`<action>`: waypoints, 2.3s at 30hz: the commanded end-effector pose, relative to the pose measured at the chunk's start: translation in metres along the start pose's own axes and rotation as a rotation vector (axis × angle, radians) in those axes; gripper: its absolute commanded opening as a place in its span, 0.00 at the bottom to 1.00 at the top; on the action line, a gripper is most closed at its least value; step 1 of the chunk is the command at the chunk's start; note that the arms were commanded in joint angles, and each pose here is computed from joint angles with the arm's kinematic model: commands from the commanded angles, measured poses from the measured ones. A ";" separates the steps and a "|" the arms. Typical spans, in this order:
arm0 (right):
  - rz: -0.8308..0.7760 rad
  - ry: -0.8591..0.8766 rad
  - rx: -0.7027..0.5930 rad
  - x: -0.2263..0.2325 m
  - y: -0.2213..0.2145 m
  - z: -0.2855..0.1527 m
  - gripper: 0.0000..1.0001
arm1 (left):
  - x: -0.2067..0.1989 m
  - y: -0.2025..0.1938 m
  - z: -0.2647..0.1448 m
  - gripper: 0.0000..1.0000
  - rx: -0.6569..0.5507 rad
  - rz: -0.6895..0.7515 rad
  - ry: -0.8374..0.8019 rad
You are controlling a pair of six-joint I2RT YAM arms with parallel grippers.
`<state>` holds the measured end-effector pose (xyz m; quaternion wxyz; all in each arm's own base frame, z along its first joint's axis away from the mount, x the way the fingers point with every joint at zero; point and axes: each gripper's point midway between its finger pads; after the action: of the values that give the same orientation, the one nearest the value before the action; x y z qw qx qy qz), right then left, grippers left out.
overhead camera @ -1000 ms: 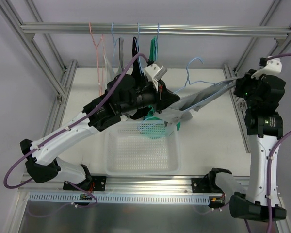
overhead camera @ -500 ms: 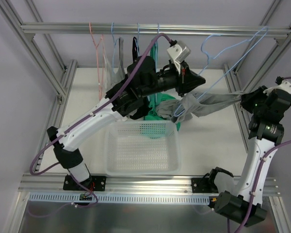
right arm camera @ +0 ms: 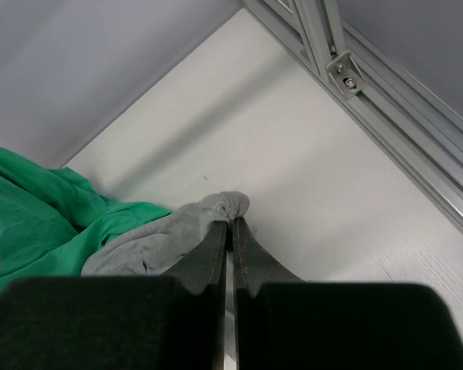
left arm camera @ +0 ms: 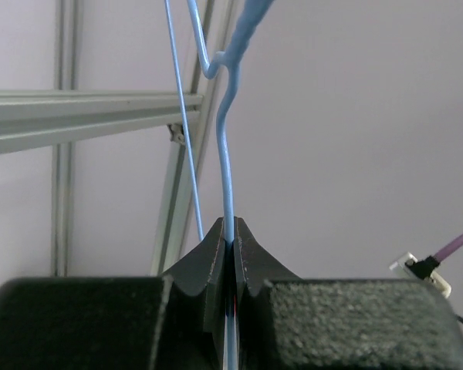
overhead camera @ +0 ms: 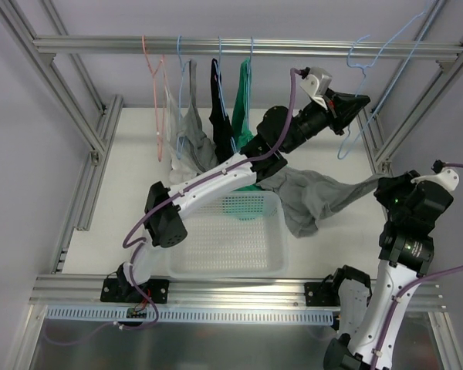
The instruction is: Remove the tank top from the hanger
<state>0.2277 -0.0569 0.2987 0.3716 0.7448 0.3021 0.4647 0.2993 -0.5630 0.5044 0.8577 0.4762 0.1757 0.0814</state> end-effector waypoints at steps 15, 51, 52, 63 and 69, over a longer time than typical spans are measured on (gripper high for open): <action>0.102 0.181 0.265 0.002 -0.090 0.050 0.27 | 0.010 0.072 -0.151 0.00 0.014 0.180 0.412; 0.041 0.234 0.236 0.018 -0.072 0.038 0.99 | 0.085 0.033 -0.153 0.00 0.524 0.151 0.786; 0.045 0.235 0.239 0.018 -0.073 0.038 0.99 | 0.086 0.038 -0.151 0.00 0.512 0.153 0.783; 0.050 0.248 0.242 0.021 -0.073 0.037 1.00 | 0.131 0.044 -0.140 0.00 0.498 0.162 0.784; 0.045 0.265 0.242 0.024 -0.072 0.036 0.99 | 0.155 0.025 -0.129 0.00 0.496 0.170 0.792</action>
<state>0.2586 -0.0134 0.2126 0.2119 0.7517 0.3757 0.4989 0.3872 -0.3901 0.4215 0.5558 0.6146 0.4808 0.2867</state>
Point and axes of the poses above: each gripper's point midway between its finger pads, its own z axis out along the fingers, its own x axis along the line the jaws close on, y = z × x, and after that the axes turned 1 degree about z, right-handed
